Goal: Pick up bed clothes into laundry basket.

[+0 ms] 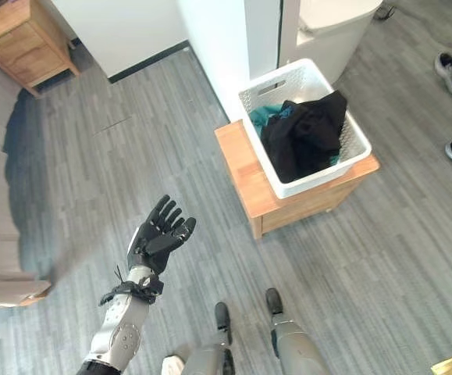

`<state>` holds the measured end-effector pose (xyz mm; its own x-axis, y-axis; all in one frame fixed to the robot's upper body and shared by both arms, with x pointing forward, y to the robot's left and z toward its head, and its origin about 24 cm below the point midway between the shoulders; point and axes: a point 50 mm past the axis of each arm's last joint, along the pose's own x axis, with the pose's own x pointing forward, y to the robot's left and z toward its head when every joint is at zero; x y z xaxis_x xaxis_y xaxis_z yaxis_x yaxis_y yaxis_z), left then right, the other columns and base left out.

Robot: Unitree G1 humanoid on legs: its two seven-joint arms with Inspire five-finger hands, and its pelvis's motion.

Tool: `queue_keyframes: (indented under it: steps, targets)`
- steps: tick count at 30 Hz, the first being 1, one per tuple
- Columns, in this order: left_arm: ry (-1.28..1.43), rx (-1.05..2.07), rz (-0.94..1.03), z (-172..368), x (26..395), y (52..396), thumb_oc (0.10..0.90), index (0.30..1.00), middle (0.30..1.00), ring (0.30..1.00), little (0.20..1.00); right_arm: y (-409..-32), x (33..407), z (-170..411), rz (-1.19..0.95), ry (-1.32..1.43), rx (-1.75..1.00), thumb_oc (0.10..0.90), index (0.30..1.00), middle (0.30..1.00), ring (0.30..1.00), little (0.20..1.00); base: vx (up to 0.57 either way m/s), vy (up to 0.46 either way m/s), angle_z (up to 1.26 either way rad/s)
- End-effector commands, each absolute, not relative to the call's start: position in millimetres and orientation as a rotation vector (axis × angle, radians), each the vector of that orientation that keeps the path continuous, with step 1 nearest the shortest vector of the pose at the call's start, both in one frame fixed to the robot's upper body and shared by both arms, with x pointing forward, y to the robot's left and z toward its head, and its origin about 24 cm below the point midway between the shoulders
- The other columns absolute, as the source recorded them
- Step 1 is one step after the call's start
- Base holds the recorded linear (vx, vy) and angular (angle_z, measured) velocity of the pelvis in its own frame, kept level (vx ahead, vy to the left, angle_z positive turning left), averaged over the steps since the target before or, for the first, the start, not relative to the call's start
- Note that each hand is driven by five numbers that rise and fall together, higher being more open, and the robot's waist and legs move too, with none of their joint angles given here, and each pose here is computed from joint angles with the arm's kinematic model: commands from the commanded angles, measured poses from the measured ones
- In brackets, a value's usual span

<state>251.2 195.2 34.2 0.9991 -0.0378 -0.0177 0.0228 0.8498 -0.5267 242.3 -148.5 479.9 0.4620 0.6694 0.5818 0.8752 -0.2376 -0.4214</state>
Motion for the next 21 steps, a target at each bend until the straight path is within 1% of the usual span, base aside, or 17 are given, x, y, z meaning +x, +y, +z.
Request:
queue_keyframes:
  steps: [1, 3, 4, 5, 6, 7, 8, 9, 10, 12, 13, 15, 16, 17, 18, 19, 21]
  targets:
    - [-0.007, -0.564, -0.064, 32, 231, 192, 0.8, 0.9, 0.9, 0.9, 0.9, -214, 215, 491, -0.51, -1.202, -1.734, 0.8, 0.9, 0.9, 0.9, 0.9, 0.01, 0.083, -0.45]
    - [0.008, -0.593, -0.064, 28, 229, 186, 0.8, 0.9, 0.9, 0.9, 0.9, -225, 212, 482, -0.475, -1.187, -1.672, 0.8, 0.9, 0.9, 0.9, 0.9, 0.0, 0.081, -0.43]
    - [0.03, -0.662, -0.061, 21, 227, 172, 0.8, 0.9, 0.9, 0.9, 0.9, -241, 210, 470, -0.436, -1.132, -1.596, 0.8, 0.9, 0.9, 0.9, 0.9, 0.02, 0.135, -0.36]
    - [0.049, -0.796, -0.033, 12, 221, 147, 0.8, 0.9, 0.9, 0.9, 0.9, -246, 211, 455, -0.325, -1.115, -1.478, 0.8, 0.9, 0.9, 0.9, 0.9, 0.02, 0.166, -0.35]
    - [0.052, -0.846, 0.02, 8, 216, 146, 0.8, 0.9, 0.9, 0.9, 0.9, -243, 223, 439, -0.248, -1.106, -1.402, 0.8, 0.9, 0.9, 0.9, 0.9, -0.07, 0.091, -0.37]
    - [0.051, -0.692, 0.088, 7, 207, 195, 0.8, 0.9, 0.9, 0.9, 0.9, -271, 222, 372, -0.266, -1.071, -1.167, 0.8, 0.9, 0.9, 0.9, 0.9, -0.02, 0.052, -0.27]
    - [0.063, -0.66, 0.06, 8, 208, 196, 0.8, 0.9, 0.9, 0.9, 0.9, -282, 211, 362, -0.303, -1.043, -1.157, 0.8, 0.9, 0.9, 0.9, 0.9, -0.03, 0.07, -0.02]
    - [0.072, -0.649, 0.043, 9, 209, 193, 0.8, 0.9, 0.9, 0.9, 0.9, -297, 194, 332, -0.316, -0.996, -1.036, 0.8, 0.9, 0.9, 0.9, 0.9, 0.04, 0.139, 0.44]
    - [0.092, -0.644, 0.026, 6, 209, 190, 0.8, 0.9, 0.9, 0.9, 0.9, -306, 180, 293, -0.326, -0.936, -0.836, 0.8, 0.9, 0.9, 0.9, 0.9, -0.06, 0.127, 0.08]
    - [0.107, -0.641, 0.018, 5, 209, 186, 0.8, 0.9, 0.9, 0.9, 0.9, -299, 182, 239, -0.239, -0.808, -0.535, 0.8, 0.9, 0.9, 0.9, 0.9, -0.05, 0.072, -0.57]
    - [0.107, -0.639, 0.019, 5, 209, 187, 0.8, 0.9, 0.9, 0.9, 0.9, -299, 182, 239, -0.238, -0.807, -0.532, 0.8, 0.9, 0.9, 0.9, 0.9, -0.05, 0.038, -0.41]
    - [0.117, -0.633, -0.007, 5, 211, 181, 0.8, 0.9, 0.9, 0.9, 0.9, -288, 198, 178, -0.132, -0.658, -0.037, 0.8, 0.9, 0.9, 0.9, 0.9, -0.08, 0.041, -0.09]
    - [0.125, -0.658, -0.01, 5, 211, 174, 0.8, 0.9, 0.9, 0.9, 0.9, -267, 201, 117, -0.087, -0.511, 0.469, 0.8, 0.9, 0.9, 0.9, 0.9, -0.06, 0.024, -0.03]
    - [0.125, -0.657, -0.009, 5, 211, 174, 0.8, 0.9, 0.9, 0.9, 0.9, -267, 201, 117, -0.087, -0.511, 0.47, 0.8, 0.9, 0.9, 0.9, 0.9, -0.05, 0.043, 0.02]
    - [0.133, -0.672, -0.007, 3, 212, 170, 0.8, 0.9, 0.9, 0.9, 0.9, -243, 202, 90, -0.065, -0.439, 0.718, 0.8, 0.9, 0.9, 0.9, 0.9, -0.01, 0.046, 0.12]
    - [0.14, -0.666, 0.0, 2, 211, 166, 0.8, 0.9, 0.9, 0.9, 0.9, -211, 200, 68, 0.022, -0.305, 0.825, 0.8, 0.9, 0.9, 0.9, 0.9, -0.01, 0.059, 0.07]
    - [0.145, -0.657, 0.003, -2, 208, 166, 0.8, 0.9, 0.9, 0.9, 0.9, -196, 201, 61, 0.1, -0.219, 0.75, 0.8, 0.9, 0.9, 0.9, 0.9, -0.01, 0.024, -0.02]
